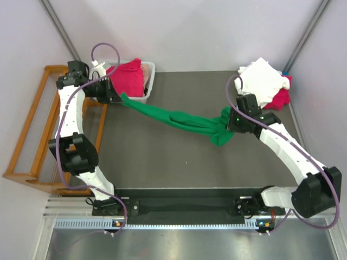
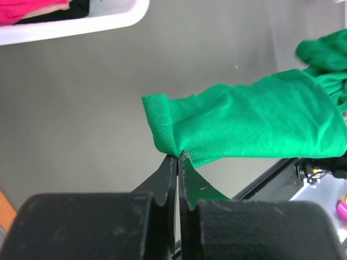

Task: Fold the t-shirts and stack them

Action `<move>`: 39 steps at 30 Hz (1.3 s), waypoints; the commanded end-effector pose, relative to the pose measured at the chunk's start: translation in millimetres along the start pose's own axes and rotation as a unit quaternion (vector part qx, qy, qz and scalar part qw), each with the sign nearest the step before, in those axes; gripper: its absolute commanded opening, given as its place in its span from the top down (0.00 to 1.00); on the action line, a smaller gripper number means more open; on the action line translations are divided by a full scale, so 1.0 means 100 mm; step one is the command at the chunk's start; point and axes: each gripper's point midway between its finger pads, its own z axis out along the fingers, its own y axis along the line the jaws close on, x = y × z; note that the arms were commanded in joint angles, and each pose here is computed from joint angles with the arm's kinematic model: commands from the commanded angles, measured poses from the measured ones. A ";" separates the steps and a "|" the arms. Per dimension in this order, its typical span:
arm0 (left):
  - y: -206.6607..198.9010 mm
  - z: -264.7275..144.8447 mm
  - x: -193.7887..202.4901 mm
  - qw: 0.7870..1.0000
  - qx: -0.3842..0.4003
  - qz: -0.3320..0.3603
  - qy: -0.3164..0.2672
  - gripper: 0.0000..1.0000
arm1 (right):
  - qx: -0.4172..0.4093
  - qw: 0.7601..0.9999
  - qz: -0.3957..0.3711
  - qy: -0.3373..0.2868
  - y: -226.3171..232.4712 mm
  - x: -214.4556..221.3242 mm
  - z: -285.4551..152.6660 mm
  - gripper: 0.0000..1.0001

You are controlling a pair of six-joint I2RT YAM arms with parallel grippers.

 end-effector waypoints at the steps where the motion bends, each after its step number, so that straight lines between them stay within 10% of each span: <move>1: -0.01 -0.22 -0.16 0.998 -0.014 0.043 -0.039 1.00 | -0.007 0.997 0.004 0.074 -0.16 0.50 -0.18 0.37; 3: -0.08 -0.25 -0.19 0.998 -0.002 0.044 -0.044 1.00 | -0.013 0.995 0.000 0.095 -0.17 0.64 -0.20 0.01; 7: -0.15 -0.25 -0.17 0.998 0.010 0.040 -0.042 0.97 | 0.005 0.996 -0.023 0.089 -0.26 0.59 -0.23 0.00; 16: -0.33 -0.11 0.04 0.998 0.016 0.057 0.006 0.20 | -0.022 0.998 0.012 0.050 0.03 0.24 0.15 0.00; 39: -0.37 0.49 0.76 0.992 0.011 0.075 0.104 0.23 | -0.063 0.992 -0.034 0.101 0.57 0.42 1.16 0.01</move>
